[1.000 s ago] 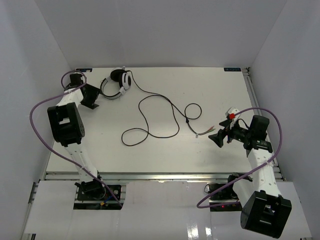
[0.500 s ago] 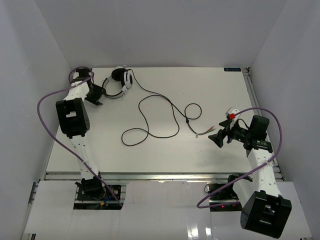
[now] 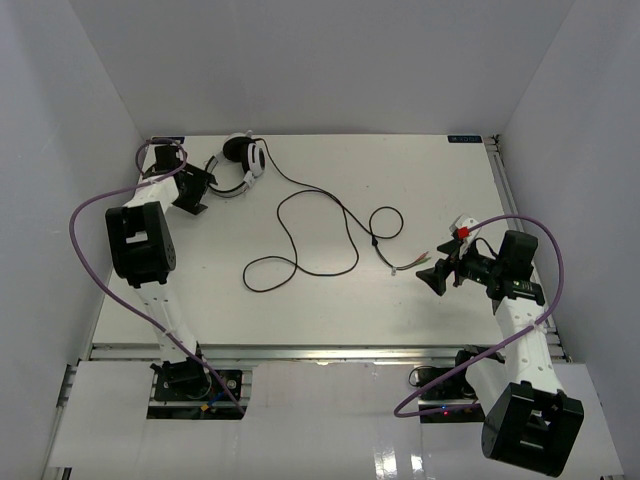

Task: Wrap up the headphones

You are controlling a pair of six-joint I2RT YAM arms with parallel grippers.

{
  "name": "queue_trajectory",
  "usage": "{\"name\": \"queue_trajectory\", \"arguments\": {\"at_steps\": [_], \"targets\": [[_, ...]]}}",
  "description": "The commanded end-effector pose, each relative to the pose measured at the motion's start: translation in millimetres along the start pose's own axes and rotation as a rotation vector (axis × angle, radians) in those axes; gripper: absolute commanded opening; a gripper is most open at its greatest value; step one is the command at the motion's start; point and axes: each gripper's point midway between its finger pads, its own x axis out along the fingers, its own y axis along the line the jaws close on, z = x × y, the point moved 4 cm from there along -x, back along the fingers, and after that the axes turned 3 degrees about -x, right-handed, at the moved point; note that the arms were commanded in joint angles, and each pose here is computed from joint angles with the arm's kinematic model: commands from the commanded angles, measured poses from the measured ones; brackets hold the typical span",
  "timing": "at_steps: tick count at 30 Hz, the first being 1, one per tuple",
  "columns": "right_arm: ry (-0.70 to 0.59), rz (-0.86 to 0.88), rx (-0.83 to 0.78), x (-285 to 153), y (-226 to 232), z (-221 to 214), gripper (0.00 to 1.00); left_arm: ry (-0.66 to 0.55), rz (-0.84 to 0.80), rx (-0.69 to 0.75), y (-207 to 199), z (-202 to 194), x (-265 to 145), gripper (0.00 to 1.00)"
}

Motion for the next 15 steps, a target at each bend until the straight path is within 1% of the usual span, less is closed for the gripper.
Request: {"name": "queue_trajectory", "arguments": {"at_steps": [1, 4, 5, 8, 9, 10, 14, 15], "targets": [[-0.036, 0.014, -0.049, -0.5, -2.2, 15.9, 0.99, -0.024, -0.126, 0.025, -30.4, 8.0, -17.1, 0.82], [-0.035, 0.016, -0.047, -0.1, -2.0, 15.7, 0.98, 0.029, -0.088, 0.016, -27.8, 5.1, 3.4, 0.83], [-0.034, 0.017, -0.047, 0.0, -2.1, 15.5, 0.98, 0.042, -0.074, 0.008, -32.5, 6.9, 3.3, 0.84], [-0.027, 0.008, -0.047, -0.4, -3.3, 14.0, 0.98, 0.087, 0.044, 0.002, -25.5, 4.5, 23.5, 0.82], [-0.028, 0.006, -0.051, -0.4, -3.5, 14.8, 0.98, 0.098, 0.098, 0.002, -16.0, 0.7, 31.9, 0.81], [-0.026, 0.006, -0.050, -0.5, -3.5, 14.6, 0.98, 0.086, 0.090, 0.014, -23.7, 5.6, 30.5, 0.80], [-0.025, 0.004, -0.052, -0.3, -4.1, 14.4, 0.98, 0.081, 0.120, 0.065, -26.6, 2.8, 37.8, 0.66], [-0.024, 0.003, -0.051, -0.4, -4.1, 14.2, 0.98, 0.085, 0.127, 0.081, -26.6, 1.4, 41.3, 0.64]]}}
